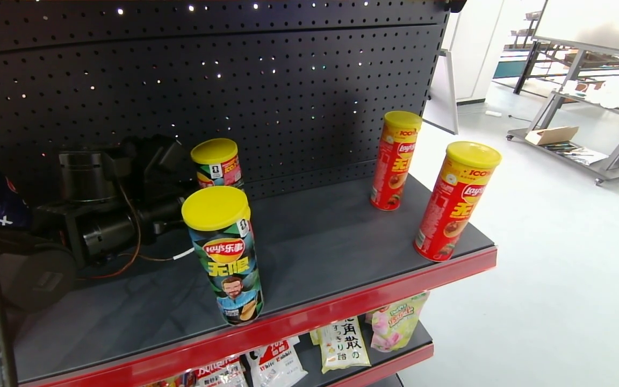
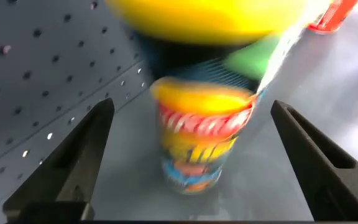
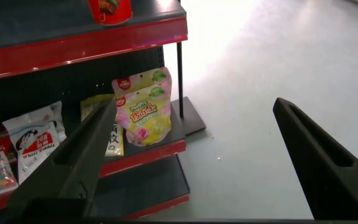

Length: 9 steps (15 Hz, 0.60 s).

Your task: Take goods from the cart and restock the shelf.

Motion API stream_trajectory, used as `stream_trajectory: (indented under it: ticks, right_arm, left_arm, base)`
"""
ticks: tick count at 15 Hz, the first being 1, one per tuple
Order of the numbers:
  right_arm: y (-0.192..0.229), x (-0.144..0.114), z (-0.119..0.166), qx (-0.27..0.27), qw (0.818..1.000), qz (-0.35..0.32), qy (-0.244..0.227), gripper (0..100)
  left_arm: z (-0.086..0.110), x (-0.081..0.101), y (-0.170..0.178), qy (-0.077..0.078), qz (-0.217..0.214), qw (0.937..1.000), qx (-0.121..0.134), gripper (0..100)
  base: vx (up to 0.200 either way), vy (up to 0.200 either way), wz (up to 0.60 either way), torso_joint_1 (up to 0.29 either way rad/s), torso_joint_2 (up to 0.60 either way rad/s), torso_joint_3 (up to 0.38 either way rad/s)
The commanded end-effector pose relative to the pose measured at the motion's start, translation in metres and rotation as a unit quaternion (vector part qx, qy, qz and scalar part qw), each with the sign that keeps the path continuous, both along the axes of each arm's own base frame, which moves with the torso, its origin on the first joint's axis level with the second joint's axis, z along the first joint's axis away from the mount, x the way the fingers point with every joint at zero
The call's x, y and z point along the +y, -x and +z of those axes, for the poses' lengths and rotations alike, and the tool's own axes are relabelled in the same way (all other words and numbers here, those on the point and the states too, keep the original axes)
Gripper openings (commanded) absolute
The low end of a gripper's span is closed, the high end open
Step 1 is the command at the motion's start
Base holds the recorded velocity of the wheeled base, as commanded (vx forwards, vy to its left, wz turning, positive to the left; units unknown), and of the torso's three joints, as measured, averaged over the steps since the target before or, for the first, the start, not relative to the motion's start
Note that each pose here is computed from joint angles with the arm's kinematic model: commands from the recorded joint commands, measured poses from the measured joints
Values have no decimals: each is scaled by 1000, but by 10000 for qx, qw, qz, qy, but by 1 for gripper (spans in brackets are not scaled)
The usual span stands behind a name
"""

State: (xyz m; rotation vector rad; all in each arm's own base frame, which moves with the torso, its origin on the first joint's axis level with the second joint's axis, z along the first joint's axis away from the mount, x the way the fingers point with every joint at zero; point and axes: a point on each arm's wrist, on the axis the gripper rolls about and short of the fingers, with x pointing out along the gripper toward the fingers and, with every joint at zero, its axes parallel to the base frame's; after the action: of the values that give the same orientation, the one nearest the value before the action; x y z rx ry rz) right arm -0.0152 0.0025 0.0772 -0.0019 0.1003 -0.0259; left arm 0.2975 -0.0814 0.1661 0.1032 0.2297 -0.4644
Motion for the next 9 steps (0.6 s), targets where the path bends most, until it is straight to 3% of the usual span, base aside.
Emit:
stream_trajectory:
  ticks: [1,9]
  right_arm:
    - [0,0,0,12,10000,2,0,100]
    - [0,0,0,12,10000,2,0,100]
  left_arm:
    - [4,10,9,7,118,9999,-39,100]
    - [16,27,52,-60,252,9991,334,100]
  base:
    - [0,0,0,0,0,0]
    - [0,0,0,0,0,0]
